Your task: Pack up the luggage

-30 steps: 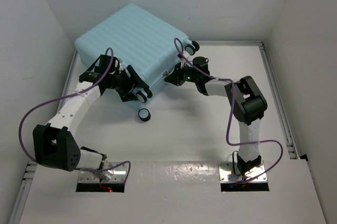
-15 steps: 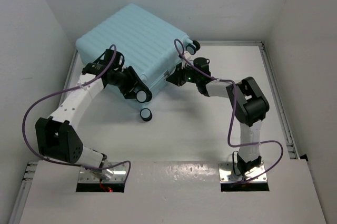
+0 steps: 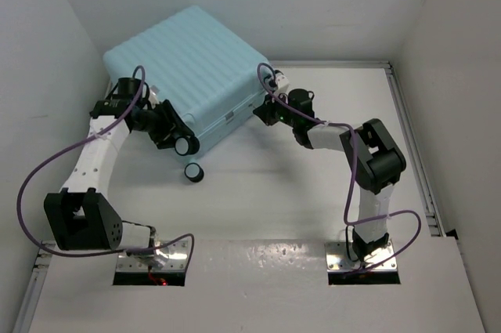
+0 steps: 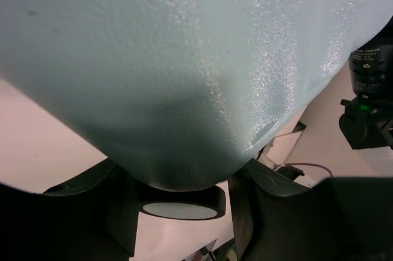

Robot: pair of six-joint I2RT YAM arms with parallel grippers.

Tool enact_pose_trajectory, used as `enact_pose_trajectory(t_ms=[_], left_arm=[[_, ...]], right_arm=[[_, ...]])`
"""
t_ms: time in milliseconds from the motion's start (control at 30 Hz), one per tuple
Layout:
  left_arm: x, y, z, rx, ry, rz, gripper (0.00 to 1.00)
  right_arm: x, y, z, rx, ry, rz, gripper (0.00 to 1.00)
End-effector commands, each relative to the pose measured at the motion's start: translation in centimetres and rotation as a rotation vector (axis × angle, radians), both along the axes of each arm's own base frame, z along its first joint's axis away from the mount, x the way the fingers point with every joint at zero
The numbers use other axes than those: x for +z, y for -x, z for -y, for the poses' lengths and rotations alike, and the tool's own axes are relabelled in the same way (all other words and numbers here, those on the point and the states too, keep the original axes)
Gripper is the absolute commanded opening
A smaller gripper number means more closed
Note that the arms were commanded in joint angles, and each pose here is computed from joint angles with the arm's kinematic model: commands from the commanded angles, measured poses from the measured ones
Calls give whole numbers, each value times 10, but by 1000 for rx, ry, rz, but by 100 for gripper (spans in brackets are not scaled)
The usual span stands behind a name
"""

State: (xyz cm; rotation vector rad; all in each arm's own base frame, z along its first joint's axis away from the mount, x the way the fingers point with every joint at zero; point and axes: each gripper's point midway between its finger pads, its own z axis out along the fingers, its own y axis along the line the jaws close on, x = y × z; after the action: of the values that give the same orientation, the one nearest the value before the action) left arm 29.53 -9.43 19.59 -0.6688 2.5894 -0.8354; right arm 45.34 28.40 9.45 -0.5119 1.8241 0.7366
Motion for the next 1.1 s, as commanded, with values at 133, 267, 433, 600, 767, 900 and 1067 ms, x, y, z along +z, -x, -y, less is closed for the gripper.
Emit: enact_pose_trajectory(t_ms=[133, 267, 433, 600, 767, 900, 1067], left_arm=[[-41, -37, -159, 376, -462, -21, 0], [-43, -41, -189, 456, -480, -42, 0], [-42, -54, -220, 475, -504, -24, 0], [-45, -76, -246, 442, -562, -14, 0], [-48, -104, -251, 354, -588, 34, 0], [-44, -124, -245, 282, -602, 79, 0], [-37, -145, -237, 168, -632, 184, 0]], right_arm=[[21, -60, 70, -367, 64, 121, 0], [9, -79, 106, -493, 81, 103, 0], [-3, -105, 129, -520, 40, 84, 0], [-4, -137, 132, -456, 9, 119, 0], [18, -185, 114, -360, -31, 243, 0], [31, -213, 91, -281, -100, 300, 0], [4, -263, 40, -267, -194, 346, 0]])
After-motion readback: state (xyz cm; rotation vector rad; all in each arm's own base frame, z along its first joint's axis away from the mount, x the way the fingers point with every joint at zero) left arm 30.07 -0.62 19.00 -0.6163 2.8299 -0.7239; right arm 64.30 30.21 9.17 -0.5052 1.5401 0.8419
